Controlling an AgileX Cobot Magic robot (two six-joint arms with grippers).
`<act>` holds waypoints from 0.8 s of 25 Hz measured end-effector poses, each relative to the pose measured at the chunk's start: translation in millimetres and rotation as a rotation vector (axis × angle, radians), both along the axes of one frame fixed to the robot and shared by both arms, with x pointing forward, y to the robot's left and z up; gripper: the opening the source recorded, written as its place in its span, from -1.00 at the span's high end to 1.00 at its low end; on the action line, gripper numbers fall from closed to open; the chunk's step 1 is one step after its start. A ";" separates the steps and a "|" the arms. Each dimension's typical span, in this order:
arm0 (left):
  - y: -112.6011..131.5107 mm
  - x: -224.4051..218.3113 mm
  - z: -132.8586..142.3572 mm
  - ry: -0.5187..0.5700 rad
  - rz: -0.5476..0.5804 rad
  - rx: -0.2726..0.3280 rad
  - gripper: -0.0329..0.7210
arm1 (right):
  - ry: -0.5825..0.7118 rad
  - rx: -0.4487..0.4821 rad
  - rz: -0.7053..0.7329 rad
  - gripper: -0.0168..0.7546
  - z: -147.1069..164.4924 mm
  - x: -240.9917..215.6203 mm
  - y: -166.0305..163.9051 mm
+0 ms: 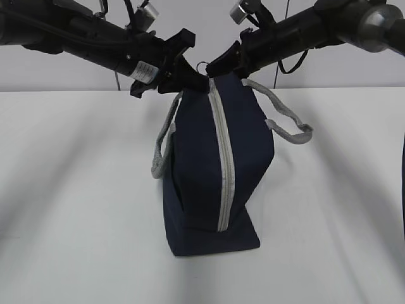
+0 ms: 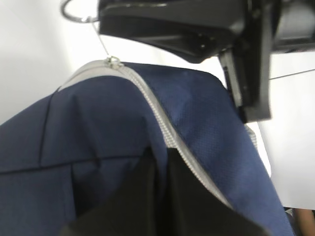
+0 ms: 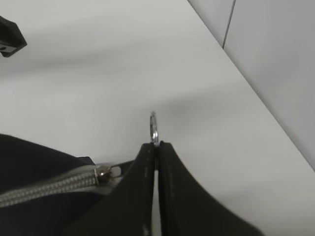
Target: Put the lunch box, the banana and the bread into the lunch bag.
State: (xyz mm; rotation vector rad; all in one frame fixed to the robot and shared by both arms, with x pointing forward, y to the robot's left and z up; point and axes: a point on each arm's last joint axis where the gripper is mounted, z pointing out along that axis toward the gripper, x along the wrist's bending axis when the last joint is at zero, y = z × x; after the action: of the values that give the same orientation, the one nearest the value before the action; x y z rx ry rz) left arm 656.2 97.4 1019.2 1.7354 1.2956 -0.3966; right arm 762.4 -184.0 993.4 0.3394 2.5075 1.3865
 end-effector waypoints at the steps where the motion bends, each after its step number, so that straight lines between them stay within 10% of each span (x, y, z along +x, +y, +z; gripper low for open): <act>1: -0.1 -0.2 0.0 -0.001 -0.004 0.000 0.89 | 0.007 0.004 -0.002 1.00 -2.2 0.5 0.2; 20: 1.6 -10.0 31.5 -0.154 -0.074 -0.013 0.89 | 0.077 -0.075 -0.016 1.00 -11.3 -1.5 -4.0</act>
State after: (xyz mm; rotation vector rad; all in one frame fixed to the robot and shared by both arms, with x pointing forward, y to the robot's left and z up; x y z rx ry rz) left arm 646.3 99.0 1050.8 1.7711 1.1193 -0.3059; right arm 761.0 -188.0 982.1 0.4039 2.6044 1.2932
